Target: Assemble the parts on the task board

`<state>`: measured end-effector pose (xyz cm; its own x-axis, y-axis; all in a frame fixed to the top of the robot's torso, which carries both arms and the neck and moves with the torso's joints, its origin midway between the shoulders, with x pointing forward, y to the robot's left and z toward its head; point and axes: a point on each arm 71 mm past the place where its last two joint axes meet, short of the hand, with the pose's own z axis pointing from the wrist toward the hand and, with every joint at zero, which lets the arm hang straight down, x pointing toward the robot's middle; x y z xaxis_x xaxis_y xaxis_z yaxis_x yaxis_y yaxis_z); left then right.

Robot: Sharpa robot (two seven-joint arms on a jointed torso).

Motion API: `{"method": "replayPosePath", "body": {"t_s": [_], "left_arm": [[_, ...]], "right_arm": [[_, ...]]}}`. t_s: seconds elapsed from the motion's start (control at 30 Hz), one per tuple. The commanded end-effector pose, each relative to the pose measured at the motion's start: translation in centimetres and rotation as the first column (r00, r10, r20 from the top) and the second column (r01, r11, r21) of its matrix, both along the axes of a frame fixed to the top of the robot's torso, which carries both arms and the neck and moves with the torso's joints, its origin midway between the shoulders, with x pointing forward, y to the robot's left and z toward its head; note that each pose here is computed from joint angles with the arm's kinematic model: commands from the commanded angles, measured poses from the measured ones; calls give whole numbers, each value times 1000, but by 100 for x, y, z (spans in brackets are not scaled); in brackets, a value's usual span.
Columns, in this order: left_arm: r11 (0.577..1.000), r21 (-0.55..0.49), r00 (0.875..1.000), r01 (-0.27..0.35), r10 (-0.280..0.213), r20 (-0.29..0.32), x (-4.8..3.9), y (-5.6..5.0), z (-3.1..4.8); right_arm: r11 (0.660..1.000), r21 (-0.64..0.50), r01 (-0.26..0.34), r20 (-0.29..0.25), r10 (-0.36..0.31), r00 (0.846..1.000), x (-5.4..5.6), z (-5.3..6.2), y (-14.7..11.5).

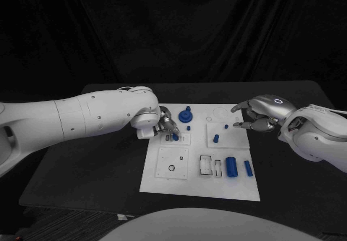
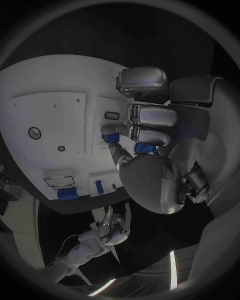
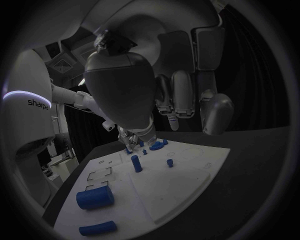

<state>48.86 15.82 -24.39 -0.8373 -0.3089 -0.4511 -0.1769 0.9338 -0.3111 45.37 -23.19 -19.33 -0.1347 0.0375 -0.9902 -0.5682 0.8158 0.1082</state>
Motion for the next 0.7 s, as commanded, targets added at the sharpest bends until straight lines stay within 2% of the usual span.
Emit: {"method": "replayPosePath", "body": {"t_s": [0.03, 0.7], "left_arm": [[1000, 8, 999, 22, -21, -26, -30, -8, -35], [1000, 19, 999, 20, -19, -34, -40, 2, -45]], "right_arm": [[1000, -5, 10, -4, -10, 1000, -2, -15, -9], [1000, -6, 12, -9, -12, 1000, -10, -46, -21]]}}
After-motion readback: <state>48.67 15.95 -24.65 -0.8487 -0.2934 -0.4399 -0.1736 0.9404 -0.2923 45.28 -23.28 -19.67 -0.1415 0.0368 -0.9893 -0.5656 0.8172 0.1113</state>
